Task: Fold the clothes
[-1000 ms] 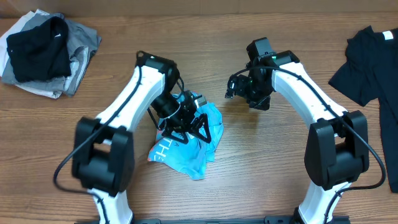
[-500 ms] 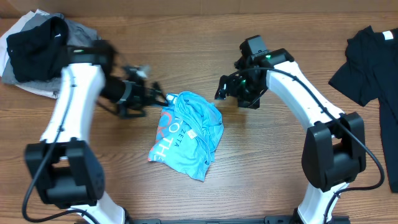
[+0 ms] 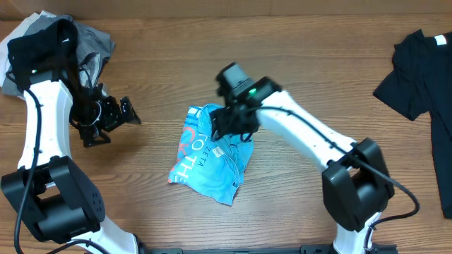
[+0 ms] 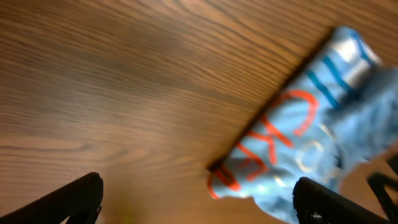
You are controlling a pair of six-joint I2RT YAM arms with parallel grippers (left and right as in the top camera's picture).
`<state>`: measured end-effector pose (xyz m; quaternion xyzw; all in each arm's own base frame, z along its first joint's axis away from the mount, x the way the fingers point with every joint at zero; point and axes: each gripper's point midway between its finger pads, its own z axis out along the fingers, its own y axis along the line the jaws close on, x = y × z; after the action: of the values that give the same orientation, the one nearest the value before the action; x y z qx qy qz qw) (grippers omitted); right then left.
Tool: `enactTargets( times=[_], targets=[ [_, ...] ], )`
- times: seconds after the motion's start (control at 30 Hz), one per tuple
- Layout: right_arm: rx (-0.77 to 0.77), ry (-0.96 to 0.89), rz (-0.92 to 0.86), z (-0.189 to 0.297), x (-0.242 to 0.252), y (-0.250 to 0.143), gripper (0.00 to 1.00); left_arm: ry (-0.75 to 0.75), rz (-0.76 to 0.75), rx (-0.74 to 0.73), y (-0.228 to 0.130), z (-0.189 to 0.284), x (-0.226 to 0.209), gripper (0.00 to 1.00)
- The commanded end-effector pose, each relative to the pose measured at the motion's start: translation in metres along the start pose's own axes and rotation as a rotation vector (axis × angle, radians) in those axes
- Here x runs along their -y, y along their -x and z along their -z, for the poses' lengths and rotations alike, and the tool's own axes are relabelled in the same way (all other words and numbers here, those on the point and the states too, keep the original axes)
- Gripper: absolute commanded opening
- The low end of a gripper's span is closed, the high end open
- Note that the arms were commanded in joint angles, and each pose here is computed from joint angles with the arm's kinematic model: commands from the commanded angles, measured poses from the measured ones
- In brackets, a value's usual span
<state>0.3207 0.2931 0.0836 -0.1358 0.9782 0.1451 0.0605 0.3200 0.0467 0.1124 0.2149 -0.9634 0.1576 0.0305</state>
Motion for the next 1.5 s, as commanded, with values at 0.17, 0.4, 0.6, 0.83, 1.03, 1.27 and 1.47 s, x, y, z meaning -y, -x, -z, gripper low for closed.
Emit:
enactTargets(
  times=[0.17, 0.4, 0.6, 0.83, 1.03, 1.27, 1.47],
  targets=[
    [0.221, -0.197, 0.098, 0.027, -0.018, 0.023, 0.69, 0.058, 0.114, -0.014, -0.011, -0.047, -0.025, 1.00],
    [0.329, -0.185, 0.162, 0.027, -0.050, 0.033, 0.66, 0.045, 0.126, -0.056, -0.029, -0.081, -0.035, 1.00],
    [0.301, -0.201, 0.172, 0.006, -0.050, 0.031, 0.65, 0.048, 0.129, -0.066, -0.033, -0.085, -0.037, 1.00],
    [0.255, -0.227, 0.174, -0.015, -0.044, 0.025, 0.65, 0.048, 0.128, -0.065, -0.033, -0.085, -0.037, 1.00],
    [0.232, -0.240, 0.176, -0.025, -0.041, 0.022, 0.60, 0.048, 0.128, -0.065, -0.033, -0.085, -0.037, 1.00],
    [0.193, -0.291, 0.173, -0.039, -0.029, 0.016, 0.53, 0.047, 0.127, -0.062, -0.032, -0.085, -0.037, 1.00],
    [0.182, -0.319, 0.174, -0.040, -0.023, 0.013, 0.53, 0.046, 0.126, -0.058, -0.031, -0.085, -0.037, 1.00]
  ],
)
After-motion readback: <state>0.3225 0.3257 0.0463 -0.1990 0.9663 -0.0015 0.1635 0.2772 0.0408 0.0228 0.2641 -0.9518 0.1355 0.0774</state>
